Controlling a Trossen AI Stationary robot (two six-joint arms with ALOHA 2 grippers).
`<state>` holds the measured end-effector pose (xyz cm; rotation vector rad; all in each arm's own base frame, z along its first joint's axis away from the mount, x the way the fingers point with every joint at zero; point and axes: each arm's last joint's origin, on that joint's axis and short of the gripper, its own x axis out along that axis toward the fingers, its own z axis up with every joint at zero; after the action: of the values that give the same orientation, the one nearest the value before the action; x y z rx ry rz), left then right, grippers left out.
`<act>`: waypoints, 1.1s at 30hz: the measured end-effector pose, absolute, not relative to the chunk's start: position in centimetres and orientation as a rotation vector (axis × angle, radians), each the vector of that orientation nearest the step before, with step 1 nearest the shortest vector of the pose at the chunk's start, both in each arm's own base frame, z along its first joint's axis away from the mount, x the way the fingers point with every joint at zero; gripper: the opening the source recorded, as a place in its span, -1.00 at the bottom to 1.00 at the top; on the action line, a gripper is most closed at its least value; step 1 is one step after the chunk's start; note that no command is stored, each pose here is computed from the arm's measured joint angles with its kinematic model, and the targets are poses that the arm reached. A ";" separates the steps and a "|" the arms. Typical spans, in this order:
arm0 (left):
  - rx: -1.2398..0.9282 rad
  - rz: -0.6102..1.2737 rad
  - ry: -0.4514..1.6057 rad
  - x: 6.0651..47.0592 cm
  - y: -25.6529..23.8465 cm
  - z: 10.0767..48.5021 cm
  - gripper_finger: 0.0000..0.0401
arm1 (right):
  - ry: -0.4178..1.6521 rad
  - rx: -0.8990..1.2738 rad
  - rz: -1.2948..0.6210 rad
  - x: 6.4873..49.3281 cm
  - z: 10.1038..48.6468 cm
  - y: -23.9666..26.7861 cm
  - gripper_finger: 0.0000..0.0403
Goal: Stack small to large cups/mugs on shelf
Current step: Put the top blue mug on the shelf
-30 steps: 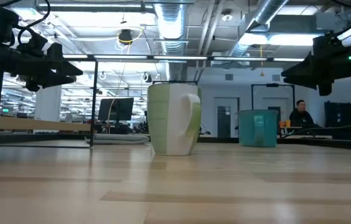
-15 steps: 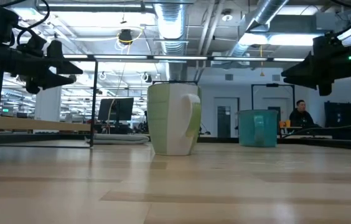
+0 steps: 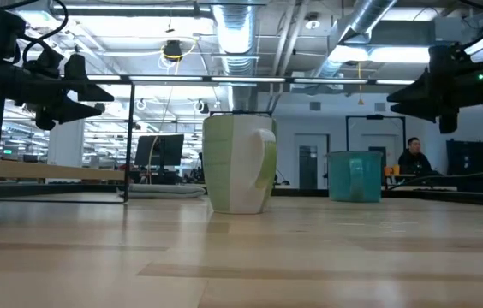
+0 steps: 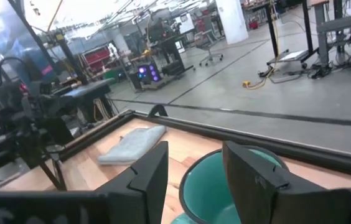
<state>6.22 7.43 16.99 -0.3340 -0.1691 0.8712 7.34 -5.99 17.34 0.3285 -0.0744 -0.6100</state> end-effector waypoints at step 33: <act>-0.331 0.882 -0.171 6.2 7.4 17.0 0.30 | -0.062 0.313 -0.584 7.5 17.4 -5.8 -0.14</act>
<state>6.19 7.45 17.00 -0.3307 -0.1714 0.8816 7.48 -5.79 17.36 0.3131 -0.0623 -0.5842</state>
